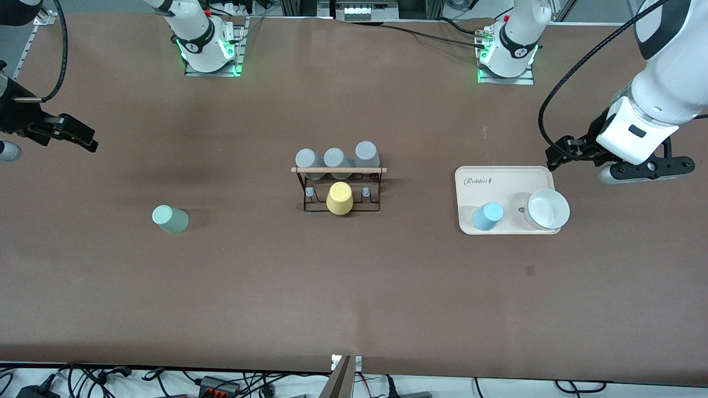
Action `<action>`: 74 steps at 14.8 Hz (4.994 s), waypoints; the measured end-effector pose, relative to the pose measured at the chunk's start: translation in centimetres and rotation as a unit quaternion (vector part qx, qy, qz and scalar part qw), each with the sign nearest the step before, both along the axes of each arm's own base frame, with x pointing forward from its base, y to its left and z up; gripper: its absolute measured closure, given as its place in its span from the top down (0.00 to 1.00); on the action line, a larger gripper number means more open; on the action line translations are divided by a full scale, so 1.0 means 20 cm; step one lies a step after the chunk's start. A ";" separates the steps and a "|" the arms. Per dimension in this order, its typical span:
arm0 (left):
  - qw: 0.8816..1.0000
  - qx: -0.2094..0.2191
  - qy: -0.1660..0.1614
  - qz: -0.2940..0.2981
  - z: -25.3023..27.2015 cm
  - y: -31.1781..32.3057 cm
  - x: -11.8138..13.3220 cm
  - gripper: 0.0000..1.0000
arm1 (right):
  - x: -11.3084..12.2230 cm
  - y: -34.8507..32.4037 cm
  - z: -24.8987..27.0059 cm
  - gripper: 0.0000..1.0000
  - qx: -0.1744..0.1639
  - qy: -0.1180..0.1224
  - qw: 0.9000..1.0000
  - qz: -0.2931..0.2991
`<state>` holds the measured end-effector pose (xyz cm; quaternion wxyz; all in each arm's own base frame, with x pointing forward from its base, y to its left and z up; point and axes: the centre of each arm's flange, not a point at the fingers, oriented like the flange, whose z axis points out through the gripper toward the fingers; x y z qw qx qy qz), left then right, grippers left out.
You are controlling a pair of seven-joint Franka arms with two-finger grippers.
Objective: Hang scattered cups on rack with three cups
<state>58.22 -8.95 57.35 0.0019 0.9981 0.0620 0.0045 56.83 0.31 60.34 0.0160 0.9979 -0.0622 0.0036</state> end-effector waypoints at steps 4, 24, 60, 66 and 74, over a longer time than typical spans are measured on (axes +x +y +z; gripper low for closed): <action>1.000 0.000 0.000 0.000 0.00 0.00 0.00 1.00 | 0.00 0.00 0.00 1.00 0.000 0.001 1.000 0.000; 0.999 -0.019 -0.003 -0.033 -1.09 -0.21 0.21 1.00 | 0.00 0.01 -0.01 1.00 0.000 0.001 1.000 0.001; 0.997 -0.074 0.001 0.025 -0.84 -1.61 0.00 0.64 | 0.27 -0.04 -0.85 1.00 -0.004 0.076 0.997 0.022; 0.996 -0.089 0.014 0.018 -0.84 -1.72 -0.06 0.64 | 0.37 -0.11 -1.48 1.00 -0.004 0.083 0.993 0.086; 0.997 -0.076 0.031 -0.001 -0.97 -1.82 -0.12 0.64 | 0.34 -0.11 -1.82 1.00 -0.005 0.075 0.992 0.098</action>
